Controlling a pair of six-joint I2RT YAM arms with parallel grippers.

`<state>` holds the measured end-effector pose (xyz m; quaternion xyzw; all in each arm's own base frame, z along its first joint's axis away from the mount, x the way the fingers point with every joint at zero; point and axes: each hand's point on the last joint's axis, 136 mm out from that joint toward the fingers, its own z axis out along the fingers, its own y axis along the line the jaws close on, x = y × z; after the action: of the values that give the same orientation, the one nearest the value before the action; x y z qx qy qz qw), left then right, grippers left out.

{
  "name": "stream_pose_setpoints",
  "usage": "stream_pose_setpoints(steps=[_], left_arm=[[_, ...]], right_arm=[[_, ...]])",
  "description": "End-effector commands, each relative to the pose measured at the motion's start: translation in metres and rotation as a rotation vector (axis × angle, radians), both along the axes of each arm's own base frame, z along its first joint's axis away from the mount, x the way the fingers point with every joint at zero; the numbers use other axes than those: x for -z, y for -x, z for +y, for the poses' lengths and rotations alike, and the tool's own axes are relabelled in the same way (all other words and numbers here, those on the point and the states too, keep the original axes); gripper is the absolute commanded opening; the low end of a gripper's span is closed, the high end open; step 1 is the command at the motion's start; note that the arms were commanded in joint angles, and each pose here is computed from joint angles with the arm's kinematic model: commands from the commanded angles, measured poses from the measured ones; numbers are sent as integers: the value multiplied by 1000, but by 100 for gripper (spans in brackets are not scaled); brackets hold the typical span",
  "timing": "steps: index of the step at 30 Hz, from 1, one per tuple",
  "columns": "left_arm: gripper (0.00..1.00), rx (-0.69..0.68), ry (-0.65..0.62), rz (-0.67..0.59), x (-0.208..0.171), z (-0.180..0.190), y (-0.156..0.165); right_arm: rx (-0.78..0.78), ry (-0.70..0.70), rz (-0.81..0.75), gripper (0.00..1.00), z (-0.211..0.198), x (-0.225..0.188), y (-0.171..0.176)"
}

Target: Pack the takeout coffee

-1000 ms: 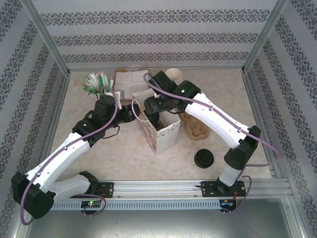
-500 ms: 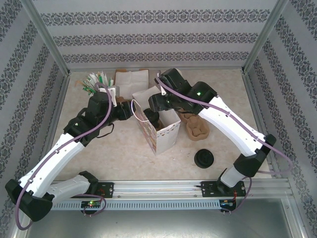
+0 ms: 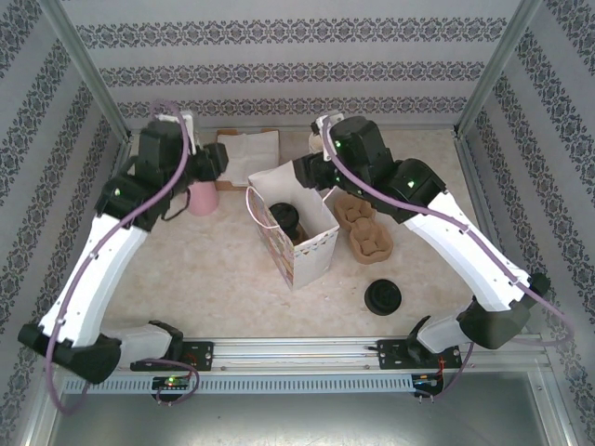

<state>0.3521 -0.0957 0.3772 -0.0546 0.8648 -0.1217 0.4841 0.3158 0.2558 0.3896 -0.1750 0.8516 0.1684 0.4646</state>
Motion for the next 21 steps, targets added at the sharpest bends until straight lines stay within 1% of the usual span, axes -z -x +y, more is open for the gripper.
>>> stream_pose_setpoints(steps=[1, 4, 8, 10, 12, 15, 21], left_arm=[[54, -57, -60, 120, 19, 36, -12], [48, -165, 27, 158, 25, 81, -30], [46, -313, 156, 130, 31, 140, -46], [46, -381, 206, 124, 39, 166, -50], [46, -397, 278, 129, 48, 180, -55], [47, -457, 293, 143, 62, 204, -59], [46, -473, 343, 169, 86, 209, -75]], right_arm=[[17, -25, -44, 62, -8, -10, -18], [34, -34, -19, 61, -17, -2, -27], [56, -38, 4, 61, -28, 14, -34], [61, -52, 20, 60, -33, 21, -36], [57, -59, 29, 60, -37, 25, -35], [65, -55, 29, 60, -46, 32, -32], [76, -69, 40, 60, -60, 42, -23]])
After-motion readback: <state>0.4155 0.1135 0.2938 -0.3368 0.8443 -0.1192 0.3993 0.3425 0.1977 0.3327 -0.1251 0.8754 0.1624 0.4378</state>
